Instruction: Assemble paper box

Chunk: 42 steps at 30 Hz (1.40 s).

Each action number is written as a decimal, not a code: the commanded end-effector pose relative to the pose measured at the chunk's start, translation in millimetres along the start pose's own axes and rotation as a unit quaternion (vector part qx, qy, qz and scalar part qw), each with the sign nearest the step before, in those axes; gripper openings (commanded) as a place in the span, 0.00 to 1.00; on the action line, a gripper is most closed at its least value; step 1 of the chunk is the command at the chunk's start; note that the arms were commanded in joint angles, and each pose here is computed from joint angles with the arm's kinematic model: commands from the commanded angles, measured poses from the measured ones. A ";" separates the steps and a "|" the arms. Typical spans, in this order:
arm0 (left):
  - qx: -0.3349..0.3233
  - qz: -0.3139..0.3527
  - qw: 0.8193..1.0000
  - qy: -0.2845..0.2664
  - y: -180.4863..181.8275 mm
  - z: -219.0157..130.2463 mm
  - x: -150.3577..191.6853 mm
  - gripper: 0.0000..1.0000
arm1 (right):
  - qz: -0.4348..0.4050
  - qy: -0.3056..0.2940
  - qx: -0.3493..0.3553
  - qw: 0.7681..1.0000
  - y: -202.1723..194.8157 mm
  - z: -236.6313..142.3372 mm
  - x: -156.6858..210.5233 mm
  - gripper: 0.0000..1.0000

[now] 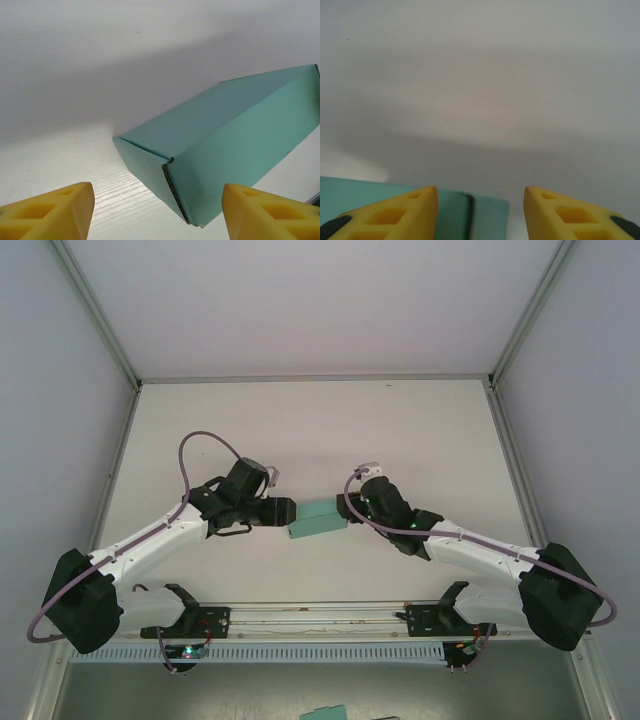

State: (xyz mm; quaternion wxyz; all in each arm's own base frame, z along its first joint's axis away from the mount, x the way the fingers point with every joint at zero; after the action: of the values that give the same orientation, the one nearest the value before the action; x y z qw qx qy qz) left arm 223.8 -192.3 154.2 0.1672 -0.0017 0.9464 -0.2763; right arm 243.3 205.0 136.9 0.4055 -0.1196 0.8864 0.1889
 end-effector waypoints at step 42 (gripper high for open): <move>-0.208 -0.180 0.936 -0.222 120.6 -86.0 -15.7 1.00 | -0.589 0.298 -0.264 0.704 76.4 6.4 -23.7 0.93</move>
State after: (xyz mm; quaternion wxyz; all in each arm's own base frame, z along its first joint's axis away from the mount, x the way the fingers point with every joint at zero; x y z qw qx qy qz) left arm 227.1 -49.6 165.2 0.3114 -0.2384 0.9159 -0.0858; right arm 249.4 301.8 192.7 0.2176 -0.7226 0.6436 0.1274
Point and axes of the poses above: each hand's point on the last joint's axis, 136 mm out from that joint toward the fingers, its own z axis out along the fingers, its own y axis along the line the jaws close on, x = y × z, the point moved 4 cm from there along -z, back along the fingers, and after that the axes turned 6 degrees about -z, right-handed, at the moved point
